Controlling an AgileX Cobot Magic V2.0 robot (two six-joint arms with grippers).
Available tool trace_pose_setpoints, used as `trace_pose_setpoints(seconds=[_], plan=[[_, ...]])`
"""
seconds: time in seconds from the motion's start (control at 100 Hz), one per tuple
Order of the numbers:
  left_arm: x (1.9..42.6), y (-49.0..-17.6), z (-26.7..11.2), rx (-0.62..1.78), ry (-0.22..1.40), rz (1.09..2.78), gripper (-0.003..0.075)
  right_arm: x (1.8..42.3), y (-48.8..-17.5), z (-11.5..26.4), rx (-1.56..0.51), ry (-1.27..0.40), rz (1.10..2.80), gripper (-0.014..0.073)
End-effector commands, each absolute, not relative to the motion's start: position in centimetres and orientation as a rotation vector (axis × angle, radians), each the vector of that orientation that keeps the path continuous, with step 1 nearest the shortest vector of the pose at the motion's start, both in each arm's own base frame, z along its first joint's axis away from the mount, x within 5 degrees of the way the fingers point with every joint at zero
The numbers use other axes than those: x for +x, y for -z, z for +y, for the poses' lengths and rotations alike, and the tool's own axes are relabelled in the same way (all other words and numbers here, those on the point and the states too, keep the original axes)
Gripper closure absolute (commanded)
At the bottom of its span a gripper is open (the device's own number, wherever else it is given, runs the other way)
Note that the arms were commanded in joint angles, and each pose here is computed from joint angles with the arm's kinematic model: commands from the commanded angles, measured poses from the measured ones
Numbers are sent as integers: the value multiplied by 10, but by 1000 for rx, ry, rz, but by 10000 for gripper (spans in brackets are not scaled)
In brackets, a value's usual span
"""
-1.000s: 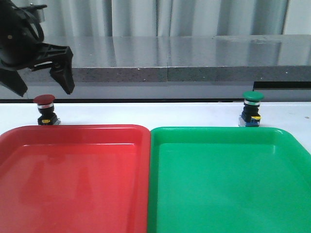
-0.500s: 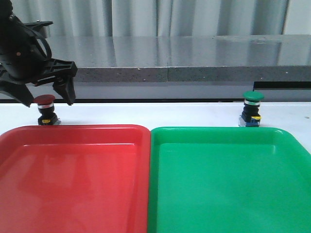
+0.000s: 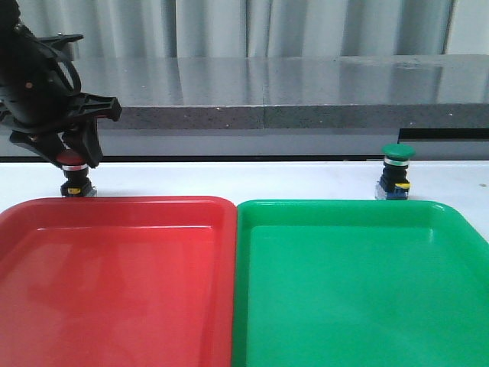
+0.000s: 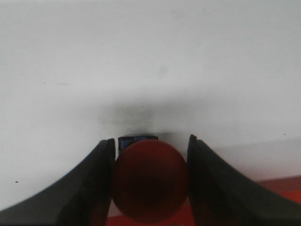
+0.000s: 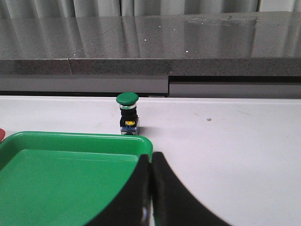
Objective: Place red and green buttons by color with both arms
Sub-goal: 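Close the left gripper on the red button and lift it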
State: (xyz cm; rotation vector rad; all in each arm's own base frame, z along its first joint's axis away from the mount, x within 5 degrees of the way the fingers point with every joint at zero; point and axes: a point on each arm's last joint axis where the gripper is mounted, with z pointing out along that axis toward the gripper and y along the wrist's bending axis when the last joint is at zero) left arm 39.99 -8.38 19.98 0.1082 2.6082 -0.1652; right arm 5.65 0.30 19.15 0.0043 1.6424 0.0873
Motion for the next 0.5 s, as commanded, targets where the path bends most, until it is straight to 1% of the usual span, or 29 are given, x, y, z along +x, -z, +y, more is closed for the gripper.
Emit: trace_pose_setpoints(seconds=[0.0, 0.24, 0.33, 0.49], plan=[[400, -238, -86, 102, 192, 2481, 521, 54, -205, 3, 8, -86, 1526, 663], [383, -283, -85, 61, 261, 2388, 521, 54, -205, 3, 8, -86, 1526, 663], [373, -298, -85, 47, 293, 2378, 521, 54, -205, 3, 8, -86, 1526, 663], [355, -310, -84, 24, 337, 2383, 521, 54, -205, 3, 8, -86, 1526, 663]])
